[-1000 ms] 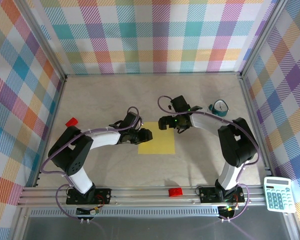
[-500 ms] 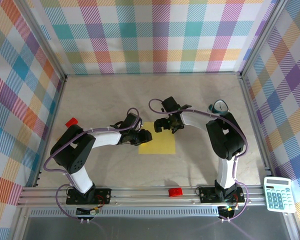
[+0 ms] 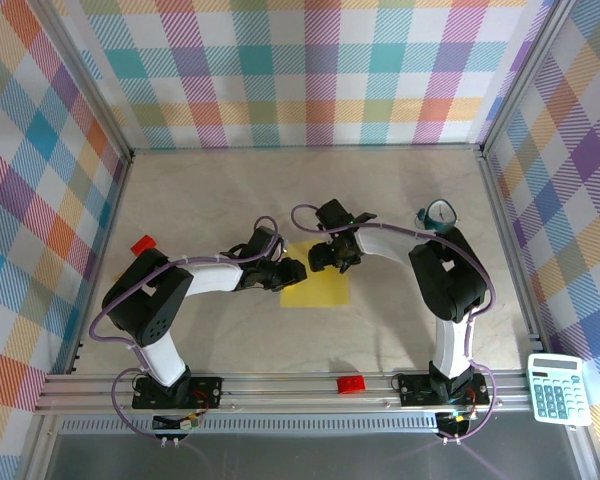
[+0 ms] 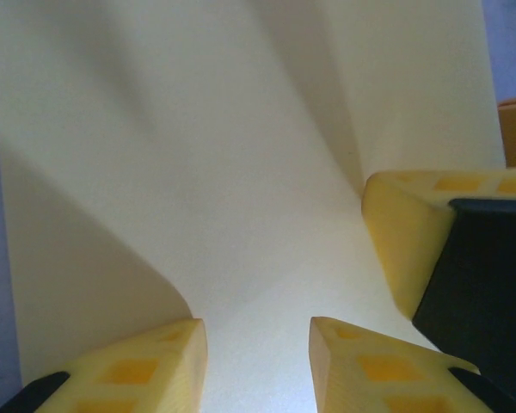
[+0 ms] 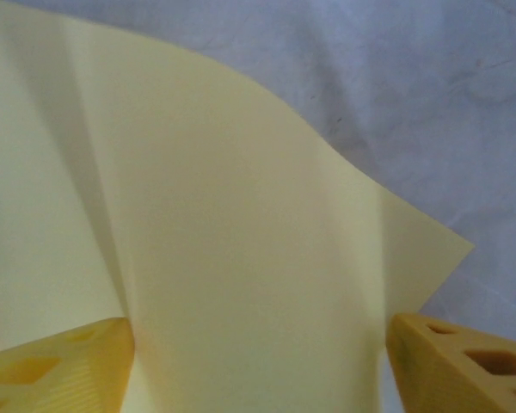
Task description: Fold a paper plane with a square sheet of paper (fold left side to right side)
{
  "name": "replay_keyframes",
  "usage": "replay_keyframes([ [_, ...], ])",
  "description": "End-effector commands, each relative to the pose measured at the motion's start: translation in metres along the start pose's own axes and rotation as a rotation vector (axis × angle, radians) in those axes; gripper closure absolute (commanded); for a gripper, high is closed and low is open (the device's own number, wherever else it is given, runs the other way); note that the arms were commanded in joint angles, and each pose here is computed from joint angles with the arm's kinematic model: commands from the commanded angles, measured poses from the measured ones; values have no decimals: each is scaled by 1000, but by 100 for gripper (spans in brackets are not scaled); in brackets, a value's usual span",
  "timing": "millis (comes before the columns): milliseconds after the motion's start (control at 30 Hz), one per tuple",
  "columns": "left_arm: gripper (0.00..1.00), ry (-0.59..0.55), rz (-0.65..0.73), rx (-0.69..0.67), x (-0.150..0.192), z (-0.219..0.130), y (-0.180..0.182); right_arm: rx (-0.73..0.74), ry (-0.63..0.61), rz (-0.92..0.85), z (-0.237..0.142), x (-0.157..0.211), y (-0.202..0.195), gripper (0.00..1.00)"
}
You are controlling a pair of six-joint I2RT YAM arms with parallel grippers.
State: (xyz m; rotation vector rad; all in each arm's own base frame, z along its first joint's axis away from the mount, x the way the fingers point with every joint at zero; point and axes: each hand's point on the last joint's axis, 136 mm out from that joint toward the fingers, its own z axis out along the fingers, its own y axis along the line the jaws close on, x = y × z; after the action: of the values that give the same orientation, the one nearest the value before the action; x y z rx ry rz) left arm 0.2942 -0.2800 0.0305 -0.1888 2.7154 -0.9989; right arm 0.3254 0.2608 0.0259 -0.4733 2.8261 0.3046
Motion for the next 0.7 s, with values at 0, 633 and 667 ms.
replay_keyframes([
  [0, 61, 29, -51, 9, 6, 2, 9, -70, 63, 17, -10, 19, 13, 42],
  [633, 26, -166, 7, 367, -56, -87, -2, -559, -86, 110, -71, -5, 22, 67],
  [667, 25, -182, 28, 404, -58, -93, -5, -572, -97, 109, -76, -6, 20, 67],
])
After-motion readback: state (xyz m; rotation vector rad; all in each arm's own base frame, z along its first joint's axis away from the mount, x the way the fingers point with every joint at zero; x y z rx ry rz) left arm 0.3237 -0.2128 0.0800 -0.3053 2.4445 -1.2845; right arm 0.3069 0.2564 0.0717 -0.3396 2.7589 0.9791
